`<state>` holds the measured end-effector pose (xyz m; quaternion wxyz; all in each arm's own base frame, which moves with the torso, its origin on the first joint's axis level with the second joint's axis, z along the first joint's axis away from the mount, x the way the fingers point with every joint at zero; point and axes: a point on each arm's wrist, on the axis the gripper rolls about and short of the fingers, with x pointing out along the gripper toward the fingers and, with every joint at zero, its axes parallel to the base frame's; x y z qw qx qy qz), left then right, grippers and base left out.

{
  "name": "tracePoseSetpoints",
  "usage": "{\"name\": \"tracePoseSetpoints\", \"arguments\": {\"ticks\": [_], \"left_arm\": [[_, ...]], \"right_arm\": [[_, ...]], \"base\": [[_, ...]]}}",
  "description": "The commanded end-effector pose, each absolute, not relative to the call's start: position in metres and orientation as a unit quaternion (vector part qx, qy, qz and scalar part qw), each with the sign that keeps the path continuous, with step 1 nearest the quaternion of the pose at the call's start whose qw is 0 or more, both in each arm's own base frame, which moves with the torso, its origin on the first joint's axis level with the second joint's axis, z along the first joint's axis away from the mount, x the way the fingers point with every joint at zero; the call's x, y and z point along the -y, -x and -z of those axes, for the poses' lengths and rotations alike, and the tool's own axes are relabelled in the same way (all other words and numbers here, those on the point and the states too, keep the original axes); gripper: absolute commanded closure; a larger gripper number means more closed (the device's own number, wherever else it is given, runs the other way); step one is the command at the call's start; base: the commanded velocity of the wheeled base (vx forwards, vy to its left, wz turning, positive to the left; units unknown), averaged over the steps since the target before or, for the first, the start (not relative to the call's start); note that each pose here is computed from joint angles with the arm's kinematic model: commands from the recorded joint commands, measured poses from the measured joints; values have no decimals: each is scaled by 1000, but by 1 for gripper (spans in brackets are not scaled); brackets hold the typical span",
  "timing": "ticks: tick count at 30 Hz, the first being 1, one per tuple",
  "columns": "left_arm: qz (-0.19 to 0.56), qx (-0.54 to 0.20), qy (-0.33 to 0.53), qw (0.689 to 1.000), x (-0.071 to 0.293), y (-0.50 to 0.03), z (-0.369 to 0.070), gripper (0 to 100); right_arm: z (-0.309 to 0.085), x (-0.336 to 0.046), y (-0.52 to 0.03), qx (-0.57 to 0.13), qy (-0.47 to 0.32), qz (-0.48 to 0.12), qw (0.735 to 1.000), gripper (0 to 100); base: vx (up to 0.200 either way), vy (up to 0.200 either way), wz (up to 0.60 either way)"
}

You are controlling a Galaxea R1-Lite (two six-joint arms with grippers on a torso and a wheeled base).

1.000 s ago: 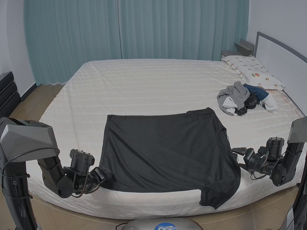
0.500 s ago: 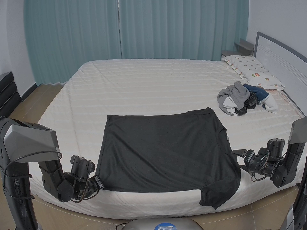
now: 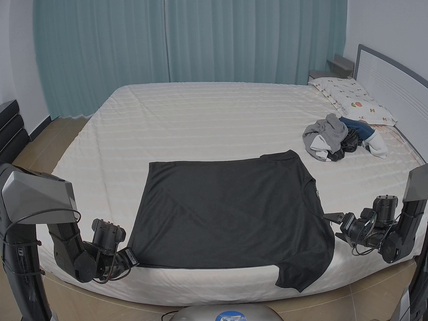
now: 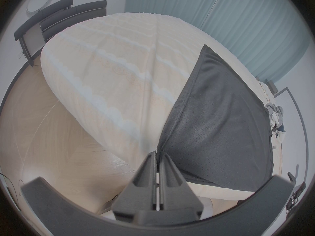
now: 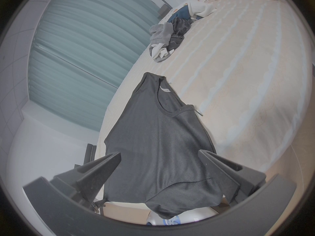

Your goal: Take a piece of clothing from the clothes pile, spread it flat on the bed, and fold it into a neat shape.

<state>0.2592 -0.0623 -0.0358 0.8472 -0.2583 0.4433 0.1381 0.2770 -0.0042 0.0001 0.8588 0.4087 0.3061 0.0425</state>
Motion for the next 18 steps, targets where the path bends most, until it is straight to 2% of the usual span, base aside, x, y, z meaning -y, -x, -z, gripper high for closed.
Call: {"name": "tracePoseSetpoints", "arguments": {"ticks": [1,18], "left_arm": [[-144,-442,259,847,58,-260,36,100],[-139,-443,265,845,59,-258,36,100]], "right_arm": [[2,4,-274,-311,-399,-43,861,0],[13,5,-266,-361,-354,-35,862,0]], "base": [[0,0,0],[0,0,0]]}}
